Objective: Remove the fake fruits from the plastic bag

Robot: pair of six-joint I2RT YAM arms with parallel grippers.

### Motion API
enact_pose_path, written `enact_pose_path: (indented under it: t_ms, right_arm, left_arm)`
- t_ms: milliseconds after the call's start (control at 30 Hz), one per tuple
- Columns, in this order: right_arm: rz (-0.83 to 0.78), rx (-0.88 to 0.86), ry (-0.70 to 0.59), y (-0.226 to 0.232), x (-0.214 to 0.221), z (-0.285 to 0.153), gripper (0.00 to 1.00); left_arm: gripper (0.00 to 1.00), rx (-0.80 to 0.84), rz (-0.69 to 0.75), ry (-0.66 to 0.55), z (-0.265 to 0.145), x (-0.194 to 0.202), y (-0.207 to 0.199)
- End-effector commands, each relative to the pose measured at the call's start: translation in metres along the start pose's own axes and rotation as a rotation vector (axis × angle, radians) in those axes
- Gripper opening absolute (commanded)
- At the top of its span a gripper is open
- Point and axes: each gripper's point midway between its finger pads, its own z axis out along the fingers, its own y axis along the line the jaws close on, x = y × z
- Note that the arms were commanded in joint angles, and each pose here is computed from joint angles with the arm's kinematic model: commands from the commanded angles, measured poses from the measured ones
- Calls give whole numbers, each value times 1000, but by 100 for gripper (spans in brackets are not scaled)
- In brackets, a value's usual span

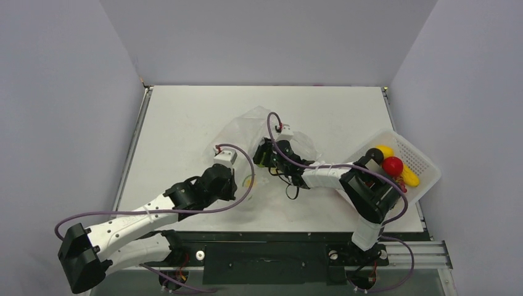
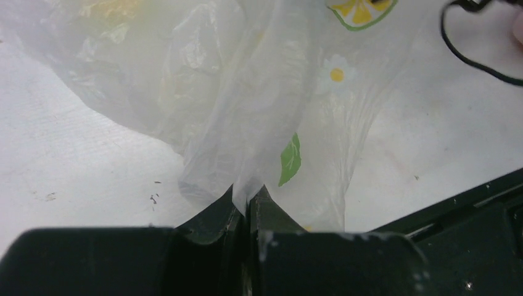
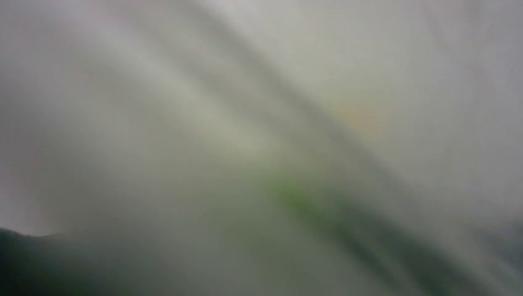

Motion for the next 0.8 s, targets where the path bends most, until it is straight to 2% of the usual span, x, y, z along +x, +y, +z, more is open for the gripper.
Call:
enact_pose_path:
  t_ms: [0,100,267,400,633,767]
  right_arm:
    - [-15,-99,-2,20,-8,-29,2]
    - [-36,-111,13,23,-12,-43,0]
    - [-54,-241,102,48,-4,-57,0]
    - [-63,-310,123,63,-8,-75,0]
    - [-79,-489,104,106,-39,-129,0]
    - [-75,-508,71,116,-62,-155,0]
  left_arm:
    - [0,-34,-5,-78,8,-48,6]
    - [0,-53,-11,-40,18,-58,18]
    - [0,-55,-45,-51,24,-98,38]
    - [0,-109,-45,-42,29,-122,59]
    - [0,-161,-119,-60,43,-163,93]
    - [0,-214,-137,-55,50,-185,116]
